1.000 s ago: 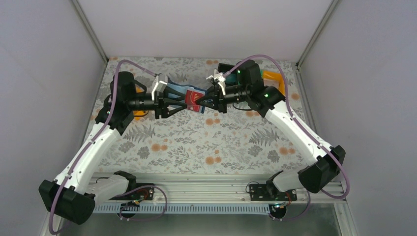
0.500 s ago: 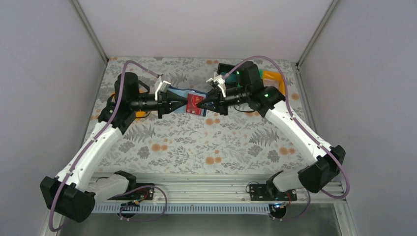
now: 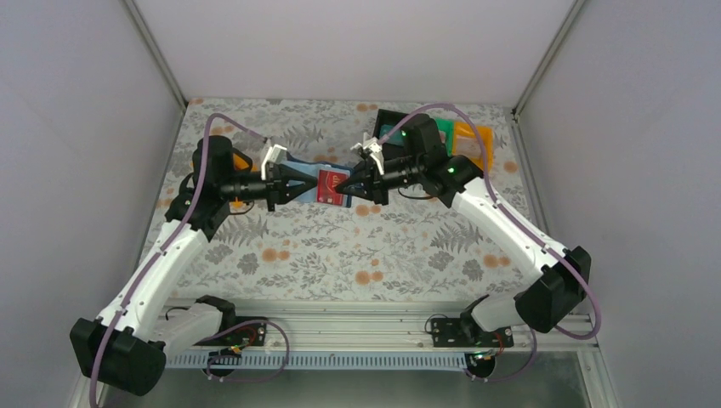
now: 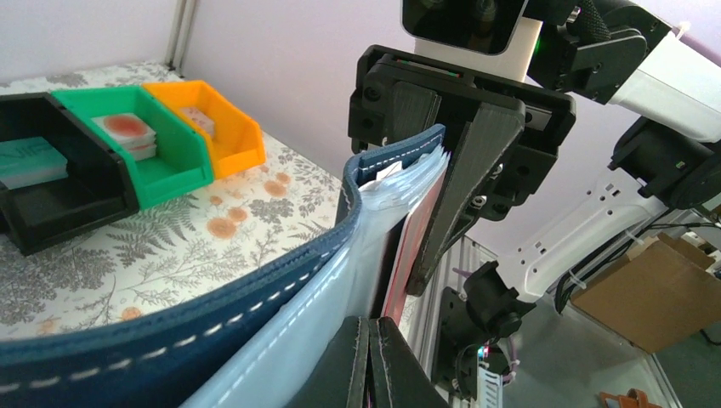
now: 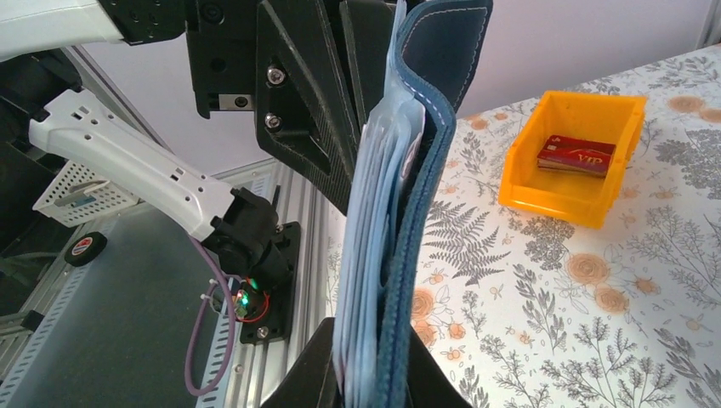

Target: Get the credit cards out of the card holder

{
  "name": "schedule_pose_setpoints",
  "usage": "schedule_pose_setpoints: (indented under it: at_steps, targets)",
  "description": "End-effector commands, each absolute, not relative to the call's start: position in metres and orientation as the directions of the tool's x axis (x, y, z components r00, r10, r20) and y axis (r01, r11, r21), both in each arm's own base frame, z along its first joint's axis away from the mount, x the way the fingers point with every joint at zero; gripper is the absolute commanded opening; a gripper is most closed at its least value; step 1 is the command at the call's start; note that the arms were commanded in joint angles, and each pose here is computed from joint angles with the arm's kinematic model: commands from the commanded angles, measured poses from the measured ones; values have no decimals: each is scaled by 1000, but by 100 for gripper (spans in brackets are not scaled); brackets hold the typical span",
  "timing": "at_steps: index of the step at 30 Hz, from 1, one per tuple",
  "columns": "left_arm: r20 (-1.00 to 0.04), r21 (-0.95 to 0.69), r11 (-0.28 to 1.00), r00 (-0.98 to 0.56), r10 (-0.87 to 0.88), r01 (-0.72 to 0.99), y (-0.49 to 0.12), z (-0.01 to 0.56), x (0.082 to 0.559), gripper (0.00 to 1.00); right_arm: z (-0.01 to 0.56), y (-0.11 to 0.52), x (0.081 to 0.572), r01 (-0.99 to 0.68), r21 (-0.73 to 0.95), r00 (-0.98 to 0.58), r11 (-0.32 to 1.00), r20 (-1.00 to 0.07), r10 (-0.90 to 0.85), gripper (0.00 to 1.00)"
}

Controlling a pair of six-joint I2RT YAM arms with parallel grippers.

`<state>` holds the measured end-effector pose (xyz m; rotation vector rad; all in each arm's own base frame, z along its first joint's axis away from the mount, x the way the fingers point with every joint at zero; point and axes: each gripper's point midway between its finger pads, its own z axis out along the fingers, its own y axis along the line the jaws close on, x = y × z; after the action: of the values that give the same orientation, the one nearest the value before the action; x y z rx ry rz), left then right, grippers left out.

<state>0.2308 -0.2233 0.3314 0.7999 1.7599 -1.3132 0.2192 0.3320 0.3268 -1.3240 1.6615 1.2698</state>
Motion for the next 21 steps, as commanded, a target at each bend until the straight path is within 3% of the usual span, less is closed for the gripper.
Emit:
schedule_pose_setpoints:
  at_steps: [1,8,12,15,21]
  targets:
    - [-860,-472,353,-511,20,808,-212,320,245,2,367,329,179,-962,215,-172,-168,-956,-238,5]
    - [-901,-372,389,-429,69,843,-208,322,250,5,367,323,178,-961,222,-176,-167,-952,-250,4]
    - [-941,-225,434,-310,137,872,-197,338,255,68,375,315,168,-958,207,-152,-201,-954,-259,5]
    - [-940,-200,427,-295,169,882,-196,333,252,99,382,311,157,-946,206,-141,-250,-957,-252,6]
    - [-921,-237,421,-340,189,876,-196,314,249,100,389,307,144,-925,194,-122,-326,-966,-227,7]
